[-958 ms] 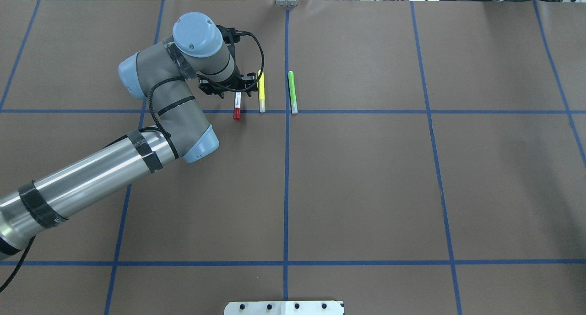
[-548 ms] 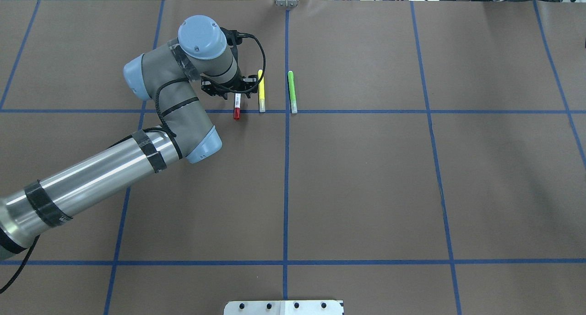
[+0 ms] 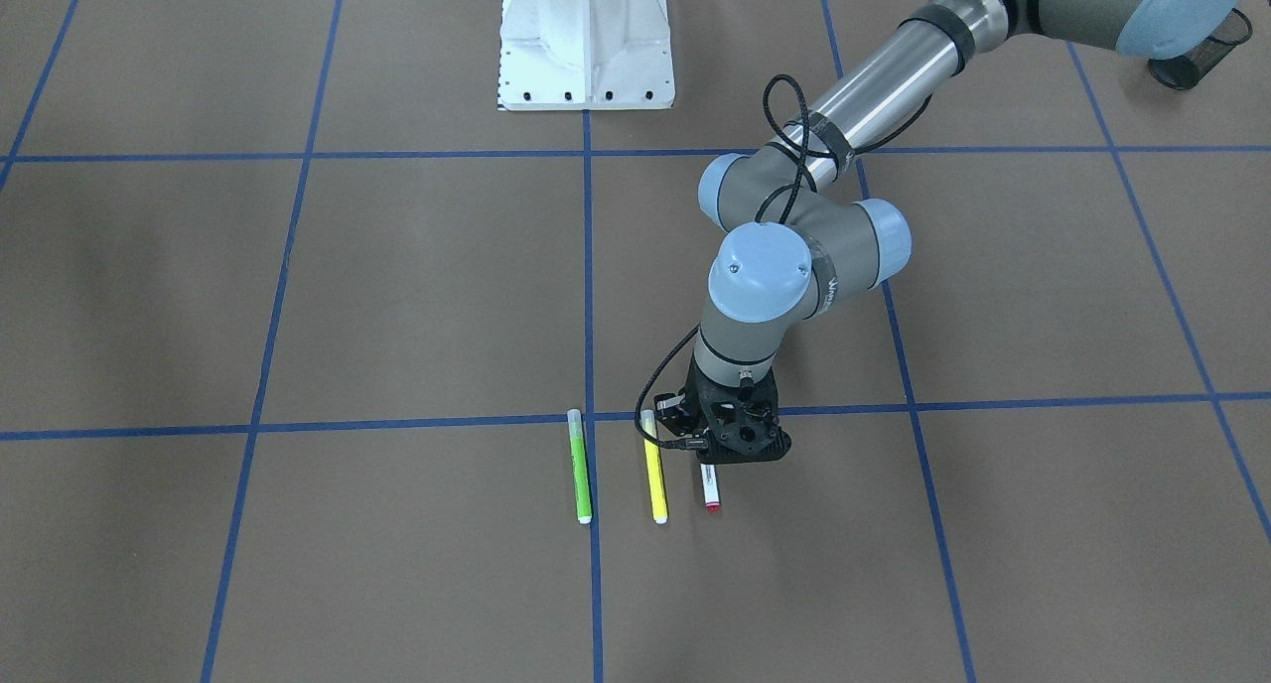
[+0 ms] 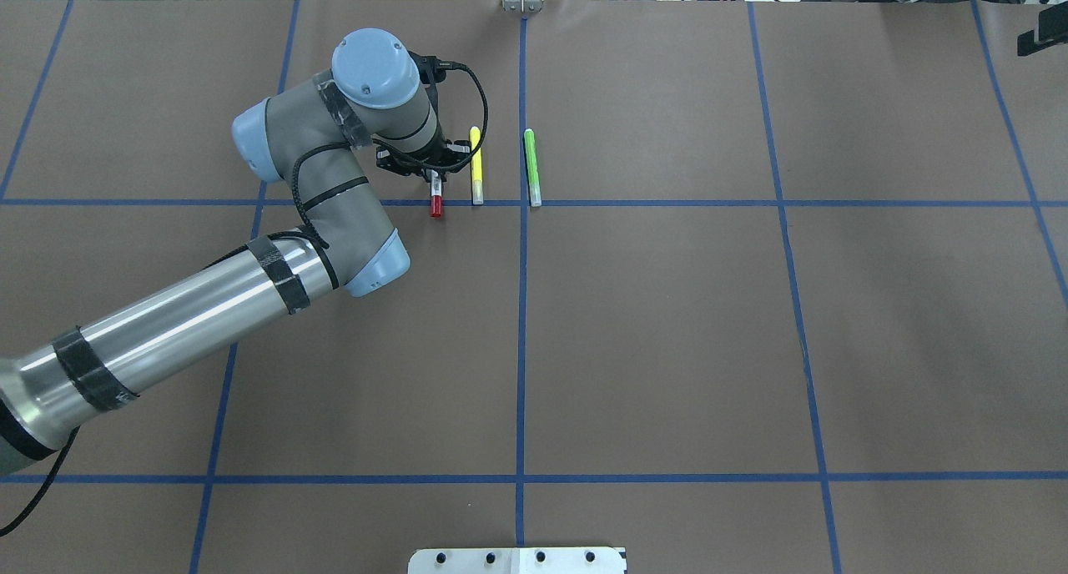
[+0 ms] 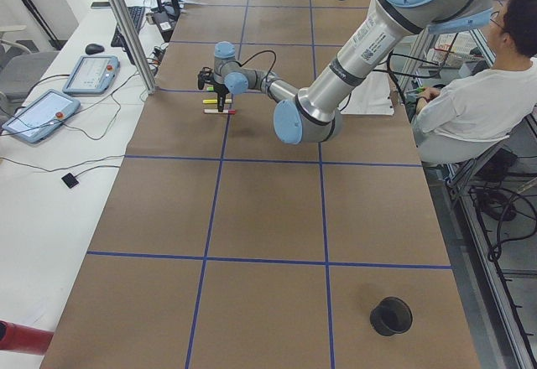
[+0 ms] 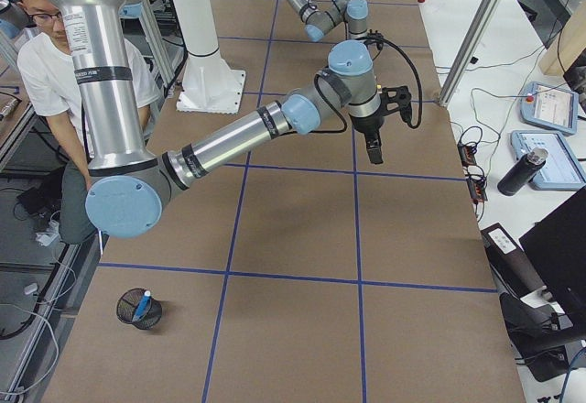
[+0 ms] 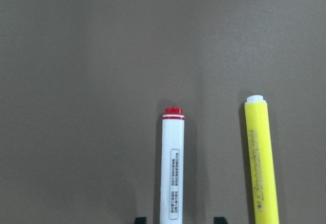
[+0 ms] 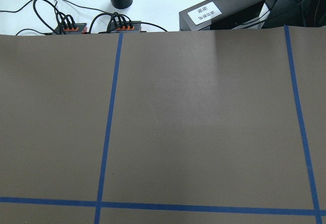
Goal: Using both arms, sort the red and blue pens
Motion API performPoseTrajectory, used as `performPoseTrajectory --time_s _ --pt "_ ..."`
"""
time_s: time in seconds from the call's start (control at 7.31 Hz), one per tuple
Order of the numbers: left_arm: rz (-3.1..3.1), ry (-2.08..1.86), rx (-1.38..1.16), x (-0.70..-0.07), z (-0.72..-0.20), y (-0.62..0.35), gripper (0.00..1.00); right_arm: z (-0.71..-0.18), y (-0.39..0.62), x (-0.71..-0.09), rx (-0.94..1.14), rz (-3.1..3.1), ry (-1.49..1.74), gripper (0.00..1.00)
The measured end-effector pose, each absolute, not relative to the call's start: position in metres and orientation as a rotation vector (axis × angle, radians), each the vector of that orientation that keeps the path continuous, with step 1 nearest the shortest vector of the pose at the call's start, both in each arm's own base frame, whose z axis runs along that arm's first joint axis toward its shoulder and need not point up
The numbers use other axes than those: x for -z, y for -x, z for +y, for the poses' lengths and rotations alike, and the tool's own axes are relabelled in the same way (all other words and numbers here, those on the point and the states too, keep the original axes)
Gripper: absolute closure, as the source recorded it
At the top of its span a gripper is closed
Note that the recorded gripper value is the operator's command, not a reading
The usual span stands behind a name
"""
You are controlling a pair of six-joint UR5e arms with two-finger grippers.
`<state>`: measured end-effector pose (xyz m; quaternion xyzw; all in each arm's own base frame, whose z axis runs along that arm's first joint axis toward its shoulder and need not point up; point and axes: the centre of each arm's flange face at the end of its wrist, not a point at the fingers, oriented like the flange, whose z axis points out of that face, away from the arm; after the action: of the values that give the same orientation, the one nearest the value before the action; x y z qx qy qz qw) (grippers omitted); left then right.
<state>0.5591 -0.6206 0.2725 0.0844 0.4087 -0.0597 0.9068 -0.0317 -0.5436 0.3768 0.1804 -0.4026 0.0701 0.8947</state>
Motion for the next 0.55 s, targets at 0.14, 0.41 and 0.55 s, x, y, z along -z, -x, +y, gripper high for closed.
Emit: performPoseTrajectory --time_s 0.14,0.41,0.55 --pt "0.839 -0.174 0.124 -0.2723 -0.6213 -0.5619 0.7 -0.5483 0.0333 -0.3683 -0.146 -0.833 -0.368 0.0" --pt "0.834 -0.179 0.124 -0.2708 -0.6217 -0.5648 0.7 -0.5524 0.0357 -0.3617 -0.146 -0.832 -0.361 0.0" --pt "0.831 -0.18 0.124 -0.2714 -0.6216 -0.5655 0.69 -0.553 0.0365 -0.3604 -0.144 -0.834 -0.361 0.0"
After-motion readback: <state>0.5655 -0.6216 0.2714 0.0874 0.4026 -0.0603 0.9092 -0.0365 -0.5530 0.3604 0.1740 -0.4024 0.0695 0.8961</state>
